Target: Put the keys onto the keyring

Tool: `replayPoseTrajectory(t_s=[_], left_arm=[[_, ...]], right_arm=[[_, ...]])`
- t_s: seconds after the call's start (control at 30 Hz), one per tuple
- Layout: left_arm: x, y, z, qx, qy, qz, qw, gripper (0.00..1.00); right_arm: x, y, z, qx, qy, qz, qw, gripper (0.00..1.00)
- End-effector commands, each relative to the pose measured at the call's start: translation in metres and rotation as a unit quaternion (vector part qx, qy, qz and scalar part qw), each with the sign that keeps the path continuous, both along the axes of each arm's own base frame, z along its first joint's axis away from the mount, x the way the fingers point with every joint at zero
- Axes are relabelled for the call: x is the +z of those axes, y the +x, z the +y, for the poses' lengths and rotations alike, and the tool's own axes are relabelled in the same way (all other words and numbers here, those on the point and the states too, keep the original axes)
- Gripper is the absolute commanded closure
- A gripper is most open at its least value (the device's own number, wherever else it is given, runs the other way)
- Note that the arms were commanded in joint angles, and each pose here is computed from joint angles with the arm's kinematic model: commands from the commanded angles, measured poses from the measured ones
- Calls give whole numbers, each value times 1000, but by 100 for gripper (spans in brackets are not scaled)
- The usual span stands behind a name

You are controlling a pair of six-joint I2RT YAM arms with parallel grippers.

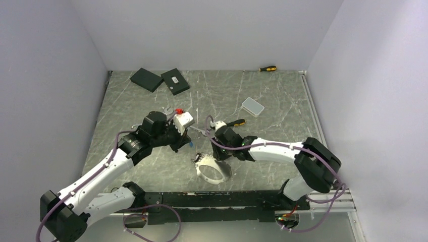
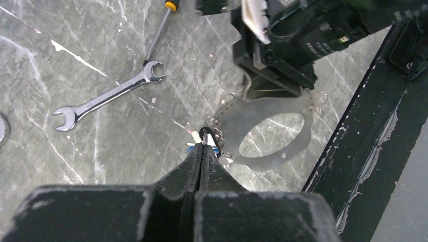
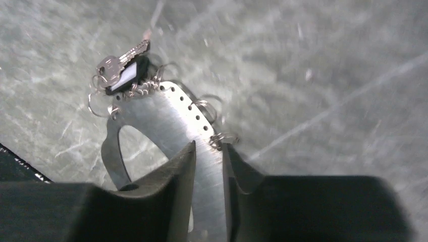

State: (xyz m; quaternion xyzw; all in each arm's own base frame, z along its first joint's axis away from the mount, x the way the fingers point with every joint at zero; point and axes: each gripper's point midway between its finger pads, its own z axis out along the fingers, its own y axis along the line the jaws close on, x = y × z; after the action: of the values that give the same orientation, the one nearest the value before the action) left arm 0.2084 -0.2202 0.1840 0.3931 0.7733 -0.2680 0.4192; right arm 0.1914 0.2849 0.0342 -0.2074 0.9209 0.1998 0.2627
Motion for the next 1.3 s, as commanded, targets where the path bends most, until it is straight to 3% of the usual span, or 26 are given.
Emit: replayPoseTrajectory(t_s=[0.0, 0.07, 0.17, 0.37, 0.73, 0.93, 1.27], left_arm=[[8, 7, 3, 3, 0, -36, 999, 100], [8, 8, 3, 4, 1, -37, 999, 100], [9, 10, 4, 8, 0, -40, 999, 100], [12, 18, 4, 16, -2, -43, 999, 100], [9, 19, 3, 11, -4, -37, 999, 100], [9, 21, 4, 15, 0, -40, 999, 100], [11, 21, 5, 17, -3, -42, 999, 100]], right_arm=[[38, 29, 29, 75, 24, -72, 994, 57], [42, 31, 17, 26, 29, -74, 997, 47], [44, 31, -4, -63, 36, -67, 995, 43], [32, 23, -16, -158, 55, -17, 986, 49], [26, 44, -7, -91, 66, -26, 993, 60], [36, 34, 21, -70, 86, 3, 994, 58], [47, 42, 47, -26, 95, -8, 995, 58]])
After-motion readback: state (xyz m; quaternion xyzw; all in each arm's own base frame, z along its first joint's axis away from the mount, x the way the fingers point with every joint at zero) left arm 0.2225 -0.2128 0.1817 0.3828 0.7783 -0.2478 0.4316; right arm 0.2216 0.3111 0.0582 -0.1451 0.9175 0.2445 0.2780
